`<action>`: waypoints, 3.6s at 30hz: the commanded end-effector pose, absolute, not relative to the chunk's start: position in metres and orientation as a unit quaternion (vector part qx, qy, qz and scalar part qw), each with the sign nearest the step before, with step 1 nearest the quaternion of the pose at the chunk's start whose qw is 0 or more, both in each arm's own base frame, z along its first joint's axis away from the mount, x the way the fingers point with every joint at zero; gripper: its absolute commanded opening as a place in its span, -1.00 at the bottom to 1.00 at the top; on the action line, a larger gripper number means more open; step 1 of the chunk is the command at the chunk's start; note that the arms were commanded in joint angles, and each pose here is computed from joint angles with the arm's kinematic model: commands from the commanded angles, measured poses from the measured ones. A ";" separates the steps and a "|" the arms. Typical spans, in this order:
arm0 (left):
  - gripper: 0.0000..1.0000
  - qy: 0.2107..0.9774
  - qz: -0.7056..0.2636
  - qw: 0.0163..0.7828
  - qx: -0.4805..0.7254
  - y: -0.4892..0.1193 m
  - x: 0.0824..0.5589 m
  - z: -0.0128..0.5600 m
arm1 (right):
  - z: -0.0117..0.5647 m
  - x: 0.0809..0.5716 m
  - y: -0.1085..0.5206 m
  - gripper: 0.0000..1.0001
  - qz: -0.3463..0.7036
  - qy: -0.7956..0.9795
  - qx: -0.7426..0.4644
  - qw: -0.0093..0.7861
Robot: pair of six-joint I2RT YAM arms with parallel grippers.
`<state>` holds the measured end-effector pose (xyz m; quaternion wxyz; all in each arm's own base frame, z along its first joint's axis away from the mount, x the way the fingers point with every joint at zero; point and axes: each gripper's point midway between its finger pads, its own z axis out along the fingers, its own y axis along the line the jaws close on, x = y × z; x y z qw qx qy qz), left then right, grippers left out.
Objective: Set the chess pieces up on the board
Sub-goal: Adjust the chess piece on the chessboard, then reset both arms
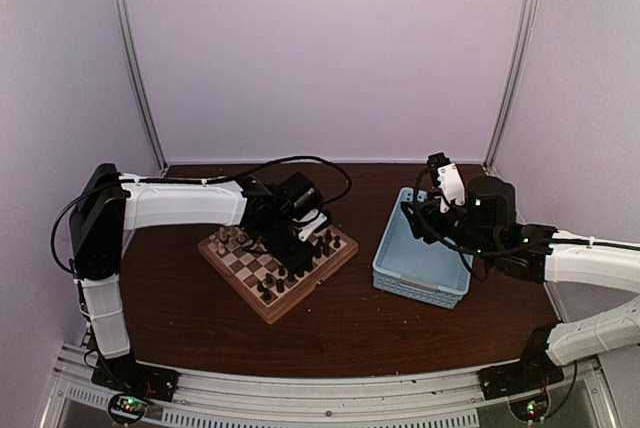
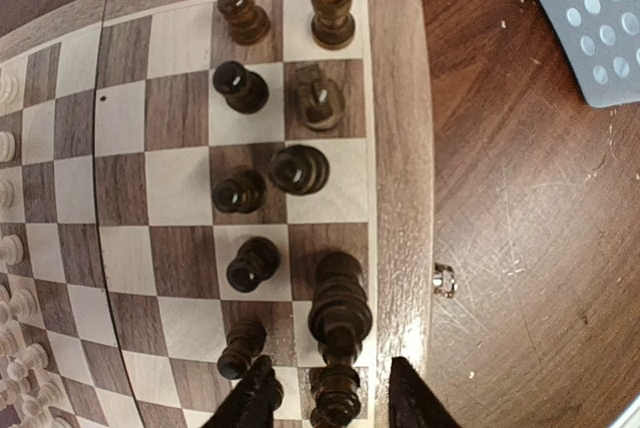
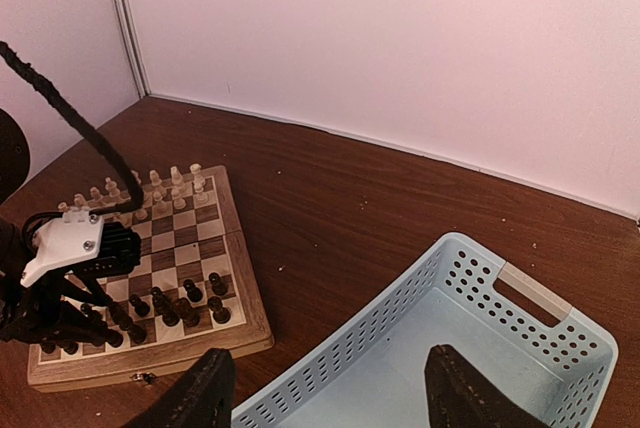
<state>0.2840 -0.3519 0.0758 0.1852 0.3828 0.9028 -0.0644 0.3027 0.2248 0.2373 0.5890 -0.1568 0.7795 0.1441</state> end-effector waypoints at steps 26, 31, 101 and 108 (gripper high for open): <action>0.95 0.866 -0.037 0.455 0.205 -0.222 0.316 0.282 | 0.335 0.304 0.140 0.60 0.013 0.755 -0.104 0.647; 0.95 0.866 -0.042 0.485 0.112 -0.165 0.324 0.293 | 0.338 0.301 0.110 0.80 -0.038 0.753 -0.066 0.654; 0.92 0.811 0.052 0.579 0.063 -0.009 0.392 0.088 | 0.124 0.402 -0.020 1.00 -0.114 0.772 0.035 0.624; 0.95 0.810 0.052 0.581 0.061 -0.008 0.392 0.089 | 0.124 0.401 -0.019 1.00 -0.114 0.773 0.035 0.623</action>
